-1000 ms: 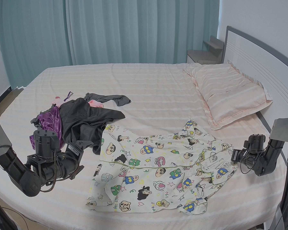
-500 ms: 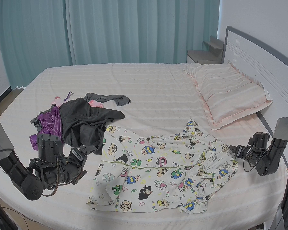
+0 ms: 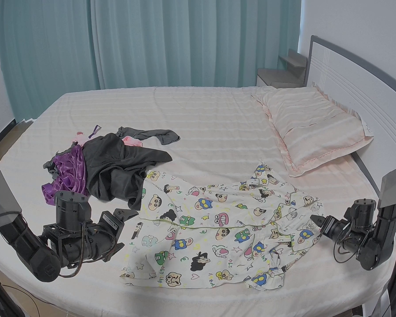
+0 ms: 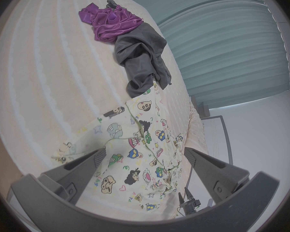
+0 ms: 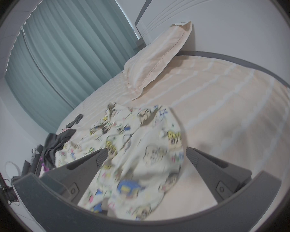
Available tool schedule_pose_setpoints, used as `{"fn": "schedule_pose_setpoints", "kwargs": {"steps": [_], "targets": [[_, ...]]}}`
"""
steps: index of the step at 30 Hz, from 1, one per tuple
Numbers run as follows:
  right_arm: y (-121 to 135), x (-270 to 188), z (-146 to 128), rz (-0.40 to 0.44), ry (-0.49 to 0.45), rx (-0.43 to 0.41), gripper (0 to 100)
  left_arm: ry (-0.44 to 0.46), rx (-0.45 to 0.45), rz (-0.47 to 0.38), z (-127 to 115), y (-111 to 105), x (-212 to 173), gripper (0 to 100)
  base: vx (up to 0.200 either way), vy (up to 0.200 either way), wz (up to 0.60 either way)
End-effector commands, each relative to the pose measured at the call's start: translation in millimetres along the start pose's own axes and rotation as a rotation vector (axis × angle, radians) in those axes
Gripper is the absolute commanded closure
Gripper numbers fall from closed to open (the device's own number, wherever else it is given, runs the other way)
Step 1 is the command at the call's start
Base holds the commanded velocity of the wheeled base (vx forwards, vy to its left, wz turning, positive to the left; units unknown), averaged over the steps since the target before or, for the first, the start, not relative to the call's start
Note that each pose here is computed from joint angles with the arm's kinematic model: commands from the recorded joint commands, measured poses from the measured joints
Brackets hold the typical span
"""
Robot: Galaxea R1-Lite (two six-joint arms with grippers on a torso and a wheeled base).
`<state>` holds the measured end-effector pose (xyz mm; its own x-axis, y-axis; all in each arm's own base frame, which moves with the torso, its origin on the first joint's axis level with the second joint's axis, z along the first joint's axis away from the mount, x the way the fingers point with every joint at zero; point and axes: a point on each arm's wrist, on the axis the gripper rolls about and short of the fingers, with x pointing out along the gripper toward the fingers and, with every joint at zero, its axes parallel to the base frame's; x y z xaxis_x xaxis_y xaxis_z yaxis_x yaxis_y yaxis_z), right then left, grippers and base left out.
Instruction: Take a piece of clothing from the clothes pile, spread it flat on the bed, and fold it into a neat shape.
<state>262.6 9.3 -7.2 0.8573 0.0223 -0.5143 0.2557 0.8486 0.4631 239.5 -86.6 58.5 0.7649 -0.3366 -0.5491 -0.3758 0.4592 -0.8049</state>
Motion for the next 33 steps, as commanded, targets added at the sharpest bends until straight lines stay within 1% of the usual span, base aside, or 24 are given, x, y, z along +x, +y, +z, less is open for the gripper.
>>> {"fn": "schedule_pose_setpoints", "kwargs": {"steps": [1, 3, 8, 10, 14, 17, 21, 28, 29, 31, 33], "targets": [[9.8, -26.2, -29.3, 0.033, 0.111, -0.003, 0, 0.014, -0.006, 0.003, -4.4, 1.2, -2.8, 0, -0.2, 0.0, 0.0], [11.7, -25.6, -33.0, 0.042, 0.13, 0.004, 0, 0.014, -0.006, 0.004, -4.4, 1.4, -2.6, 0, -0.2, 0.0, 0.0], [17.0, -20.6, -50.3, 0.049, 0.197, 0.002, 0, 0.016, -0.006, 0.01, -4.7, 2.5, -1.4, 0, 0.0, 0.0, 0.0], [20.4, -16.0, -55.8, 0.055, 0.208, 0.0, 0, 0.016, -0.006, 0.01, -4.7, 2.4, -1.0, 0, 0.0, 0.0, 0.0], [28.4, -1.8, -56.3, 0.087, 0.186, 0.012, 0, 0.015, -0.007, 0.012, -4.4, 2.8, -0.7, 0, 0.0, 0.0, 0.0], [33.2, 5.8, -64.2, 0.101, 0.2, -0.004, 0, 0.017, -0.007, 0.012, -4.3, 2.6, -0.3, 0, 0.0, 0.0, 0.0], [35.3, 18.4, -71.2, 0.096, 0.193, -0.017, 0, 0.016, -0.007, 0.018, -4.2, 3.9, 1.6, 0, 0.0, 0.0, 0.0], [41.7, 35.3, -75.7, 0.11, 0.183, -0.025, 0, 0.016, -0.007, 0.02, -4.1, 3.9, 2.7, 0, 0.0, 0.0, 0.0], [41.8, 37.9, -75.8, 0.104, 0.188, -0.025, 100, 0.016, -0.007, 0.02, -4.1, 3.9, 2.7, 0, 0.0, 0.0, 0.0], [43.7, 43.3, -75.5, 0.097, 0.188, -0.026, 100, 0.016, -0.007, 0.02, -4.1, 3.9, 2.7, 0, 0.0, 0.0, 0.0], [44.5, 47.2, -73.8, 0.078, 0.17, -0.025, 100, 0.014, -0.007, 0.019, -4.0, 3.6, 2.5, 0, 0.0, 0.0, 0.0]]}}
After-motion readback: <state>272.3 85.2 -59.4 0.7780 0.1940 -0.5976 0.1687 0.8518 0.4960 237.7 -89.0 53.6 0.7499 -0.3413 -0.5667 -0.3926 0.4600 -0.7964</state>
